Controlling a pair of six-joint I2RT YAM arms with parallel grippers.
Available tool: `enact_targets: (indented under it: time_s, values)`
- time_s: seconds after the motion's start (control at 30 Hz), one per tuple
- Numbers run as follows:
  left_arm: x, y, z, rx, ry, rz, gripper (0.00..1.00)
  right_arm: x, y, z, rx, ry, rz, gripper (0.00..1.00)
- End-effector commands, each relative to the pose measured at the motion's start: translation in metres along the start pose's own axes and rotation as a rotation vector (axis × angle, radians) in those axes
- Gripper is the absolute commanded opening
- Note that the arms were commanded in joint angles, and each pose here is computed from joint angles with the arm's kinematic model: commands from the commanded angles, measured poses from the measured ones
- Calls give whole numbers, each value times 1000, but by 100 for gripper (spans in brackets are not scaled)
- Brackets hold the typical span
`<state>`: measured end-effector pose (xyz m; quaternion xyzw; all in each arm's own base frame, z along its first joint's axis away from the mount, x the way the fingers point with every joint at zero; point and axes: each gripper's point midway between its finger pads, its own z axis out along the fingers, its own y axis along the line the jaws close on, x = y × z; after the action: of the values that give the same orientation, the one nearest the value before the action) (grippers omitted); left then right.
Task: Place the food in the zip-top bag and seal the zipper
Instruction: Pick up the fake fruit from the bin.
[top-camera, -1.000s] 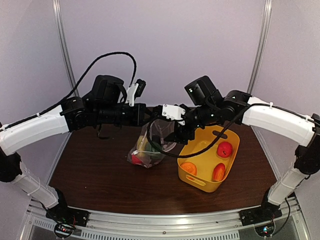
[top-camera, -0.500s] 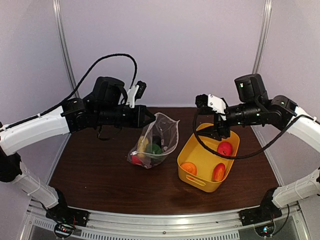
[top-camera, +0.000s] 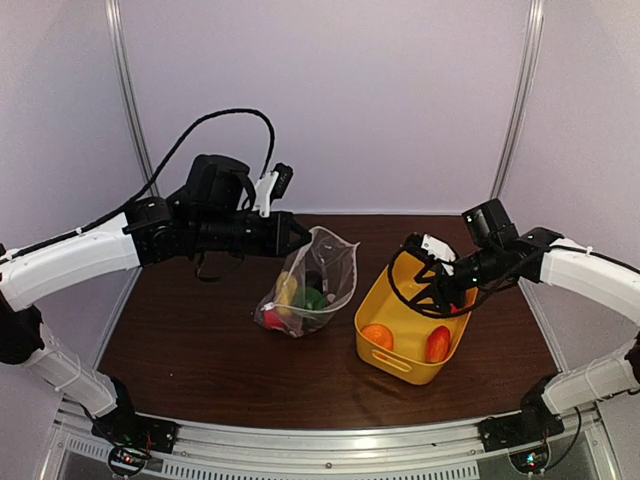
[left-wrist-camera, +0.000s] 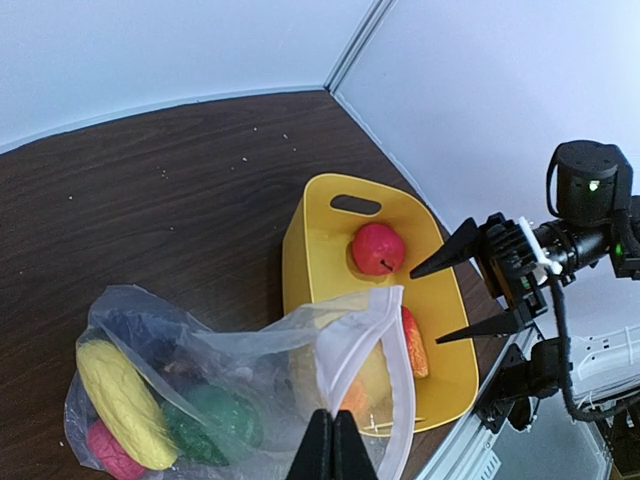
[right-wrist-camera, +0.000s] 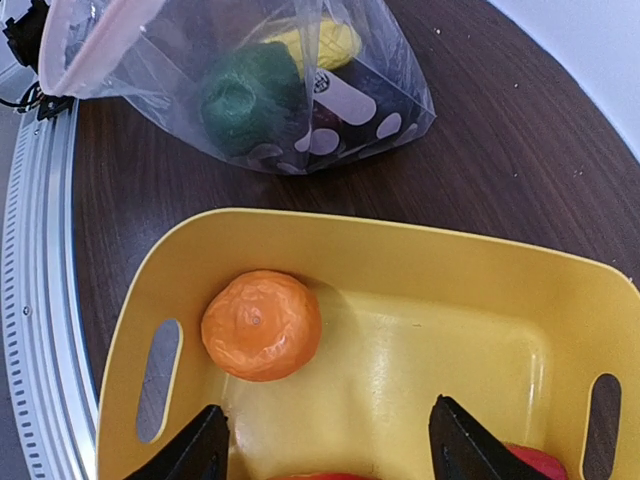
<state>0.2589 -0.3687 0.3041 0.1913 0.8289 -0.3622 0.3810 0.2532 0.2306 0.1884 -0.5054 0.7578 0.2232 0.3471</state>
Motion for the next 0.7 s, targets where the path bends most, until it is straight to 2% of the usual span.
enact_targets:
  time_s: [0.0, 0.17, 0.4, 0.67]
  values:
    - [-4, -2, 3, 18, -28, 7, 0, 20, 1, 23, -87, 42, 61, 68]
    - [-6, -3, 1, 22, -35, 9, 0, 40, 3, 46, -163, 121, 114, 69]
    - [-7, -3, 2, 22, -35, 12, 0, 43, 9, 62, -237, 127, 166, 72]
    - [-5, -3, 0, 24, -32, 10, 0, 47, 12, 88, -304, 150, 231, 69]
